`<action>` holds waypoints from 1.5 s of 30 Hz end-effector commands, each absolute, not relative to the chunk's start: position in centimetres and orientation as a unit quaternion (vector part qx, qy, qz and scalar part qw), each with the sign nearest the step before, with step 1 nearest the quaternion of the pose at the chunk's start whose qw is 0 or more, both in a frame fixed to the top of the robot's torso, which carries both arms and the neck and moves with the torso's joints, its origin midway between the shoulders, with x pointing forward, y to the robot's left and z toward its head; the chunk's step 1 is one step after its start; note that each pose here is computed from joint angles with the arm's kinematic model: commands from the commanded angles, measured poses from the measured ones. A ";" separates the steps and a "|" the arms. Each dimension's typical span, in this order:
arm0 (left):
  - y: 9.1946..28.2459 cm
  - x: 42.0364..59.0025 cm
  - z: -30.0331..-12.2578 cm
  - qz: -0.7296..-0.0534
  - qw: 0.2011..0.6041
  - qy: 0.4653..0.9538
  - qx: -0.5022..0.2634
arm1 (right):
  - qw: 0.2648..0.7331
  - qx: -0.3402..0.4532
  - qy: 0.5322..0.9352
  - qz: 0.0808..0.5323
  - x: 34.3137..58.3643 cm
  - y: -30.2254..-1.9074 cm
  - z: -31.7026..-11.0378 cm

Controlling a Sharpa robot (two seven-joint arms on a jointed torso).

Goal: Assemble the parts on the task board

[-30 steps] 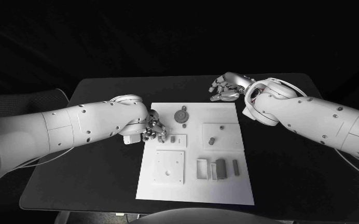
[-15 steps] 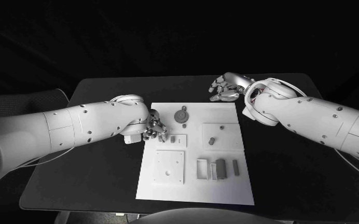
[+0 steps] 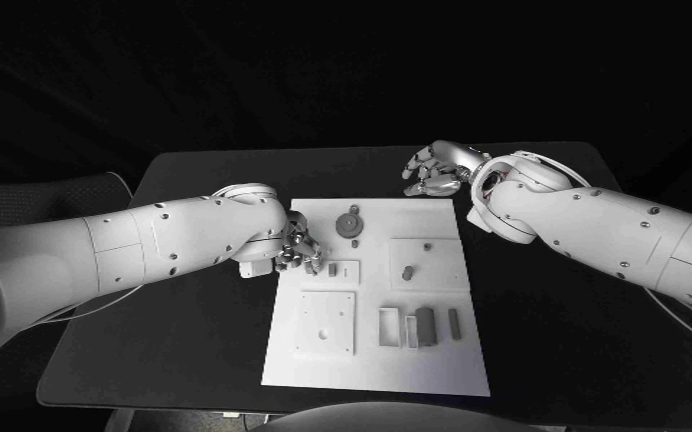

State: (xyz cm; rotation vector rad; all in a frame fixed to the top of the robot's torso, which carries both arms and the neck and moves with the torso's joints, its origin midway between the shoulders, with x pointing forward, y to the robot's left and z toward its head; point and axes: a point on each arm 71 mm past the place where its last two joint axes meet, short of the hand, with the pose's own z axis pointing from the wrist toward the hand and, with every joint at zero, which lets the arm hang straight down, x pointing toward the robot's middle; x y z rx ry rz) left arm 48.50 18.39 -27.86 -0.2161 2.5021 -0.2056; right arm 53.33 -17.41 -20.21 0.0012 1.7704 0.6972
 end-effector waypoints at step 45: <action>18.5 48.4 -28.5 -0.071 0.301 0.948 -0.075 | 0.575 -0.001 0.761 0.300 53.2 -17.4 -20.3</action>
